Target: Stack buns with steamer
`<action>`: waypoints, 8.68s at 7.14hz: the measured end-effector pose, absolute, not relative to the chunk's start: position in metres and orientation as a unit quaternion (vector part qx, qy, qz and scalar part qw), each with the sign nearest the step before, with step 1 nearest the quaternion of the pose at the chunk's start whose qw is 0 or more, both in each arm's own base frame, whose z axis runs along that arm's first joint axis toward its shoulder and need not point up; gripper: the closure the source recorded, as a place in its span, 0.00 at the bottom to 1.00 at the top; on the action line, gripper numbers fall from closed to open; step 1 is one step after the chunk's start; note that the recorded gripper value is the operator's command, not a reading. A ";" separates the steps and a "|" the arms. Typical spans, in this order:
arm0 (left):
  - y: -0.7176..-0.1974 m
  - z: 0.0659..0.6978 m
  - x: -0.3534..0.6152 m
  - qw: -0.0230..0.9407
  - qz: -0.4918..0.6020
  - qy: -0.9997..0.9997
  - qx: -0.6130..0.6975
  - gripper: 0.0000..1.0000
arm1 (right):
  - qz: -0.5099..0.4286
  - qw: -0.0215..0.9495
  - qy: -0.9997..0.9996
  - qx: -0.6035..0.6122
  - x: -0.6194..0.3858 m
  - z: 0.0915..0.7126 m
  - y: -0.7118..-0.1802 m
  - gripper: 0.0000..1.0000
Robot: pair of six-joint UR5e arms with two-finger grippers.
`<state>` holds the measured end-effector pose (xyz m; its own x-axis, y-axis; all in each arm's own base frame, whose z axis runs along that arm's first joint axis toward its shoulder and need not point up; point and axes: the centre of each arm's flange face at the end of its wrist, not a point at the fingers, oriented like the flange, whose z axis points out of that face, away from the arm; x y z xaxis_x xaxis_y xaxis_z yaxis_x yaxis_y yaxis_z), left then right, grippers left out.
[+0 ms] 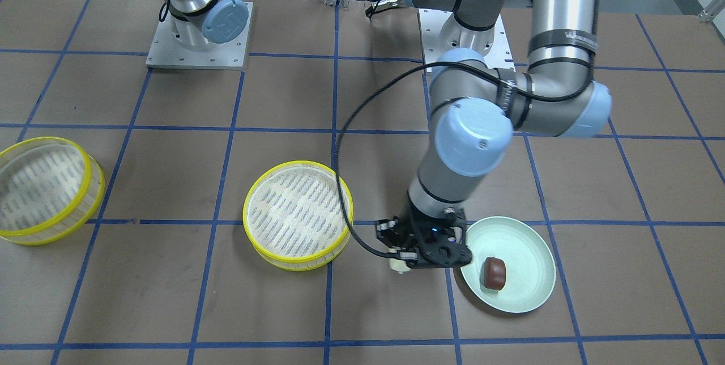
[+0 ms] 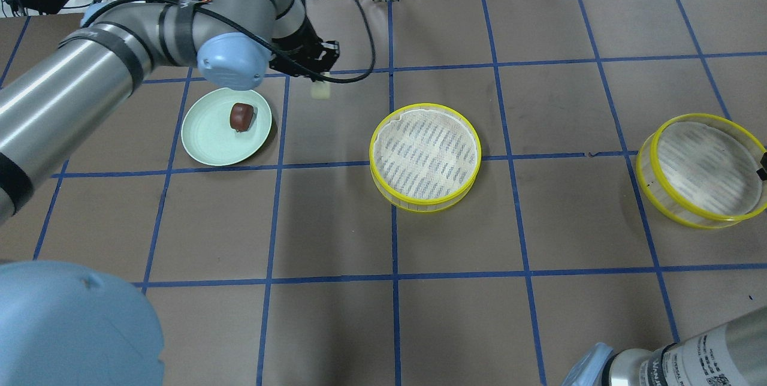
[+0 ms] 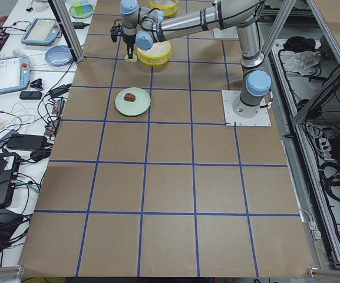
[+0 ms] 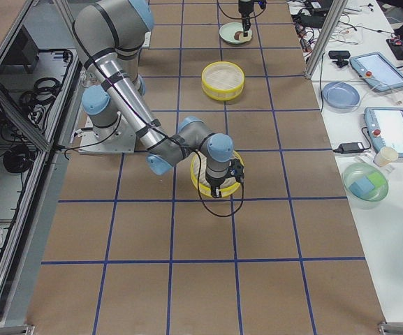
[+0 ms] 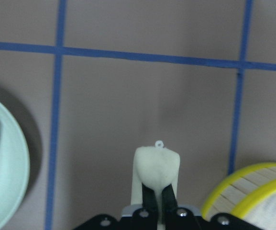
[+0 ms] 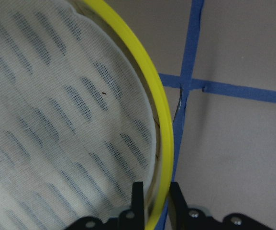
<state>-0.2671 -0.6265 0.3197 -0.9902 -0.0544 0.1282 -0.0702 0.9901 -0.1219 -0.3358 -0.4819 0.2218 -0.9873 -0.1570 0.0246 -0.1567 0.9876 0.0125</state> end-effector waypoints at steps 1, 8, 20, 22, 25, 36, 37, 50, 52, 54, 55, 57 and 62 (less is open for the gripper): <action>-0.602 0.321 -0.318 0.069 0.060 -0.996 0.013 1.00 | -0.002 0.014 -0.997 0.079 -0.338 0.220 -0.484 1.00; -0.535 0.266 -0.385 0.055 -0.003 -0.998 0.012 0.00 | 0.010 0.023 -0.995 0.092 -0.316 0.274 -0.502 1.00; -0.641 0.290 -0.058 0.036 0.008 -0.999 -0.025 0.00 | -0.018 0.017 -0.999 -0.025 0.179 0.316 -0.534 1.00; -0.651 0.251 -0.053 0.038 -0.003 -0.999 -0.031 0.00 | -0.019 0.021 -0.999 -0.017 0.198 0.297 -0.536 1.00; -0.664 0.215 -0.049 0.037 0.002 -0.999 -0.032 0.20 | -0.001 0.027 -1.000 -0.012 0.203 0.294 -0.540 1.00; -0.657 0.269 -0.040 0.017 0.024 -0.998 -0.047 0.98 | -0.008 0.038 -0.999 -0.027 0.203 0.277 -0.546 0.01; -0.648 0.290 -0.051 0.013 0.020 -0.999 -0.047 0.98 | 0.001 0.034 -0.999 -0.028 0.204 0.286 -0.546 0.01; -0.518 0.332 -0.381 0.065 0.035 -0.996 -0.040 0.00 | 0.045 -0.023 -0.995 -0.086 0.100 0.564 -0.496 0.01; -0.519 0.327 -0.382 0.066 0.031 -0.997 -0.036 0.00 | 0.106 -0.027 -0.990 -0.086 0.095 0.569 -0.517 0.01; -0.518 0.335 -0.376 0.061 0.034 -0.997 -0.040 0.00 | 0.122 -0.028 -0.988 -0.085 0.095 0.569 -0.522 0.00; -0.519 0.342 -0.368 0.058 0.032 -0.997 -0.042 0.00 | 0.119 -0.031 -0.989 -0.085 0.096 0.569 -0.521 0.00; -0.520 0.355 -0.353 0.051 0.029 -0.997 -0.040 0.00 | 0.105 -0.044 -0.990 -0.084 0.099 0.566 -0.518 0.00; -0.510 0.480 -0.235 -0.016 0.002 -0.998 -0.067 0.00 | 0.095 -0.043 -0.991 -0.081 0.099 0.560 -0.514 0.00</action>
<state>-0.2348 -0.5095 0.4798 -0.9904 0.1342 -0.0320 0.1343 0.9909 -0.0025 0.0992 -0.5136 0.5601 -0.9833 0.1515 -0.1004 0.1678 0.9692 -0.1805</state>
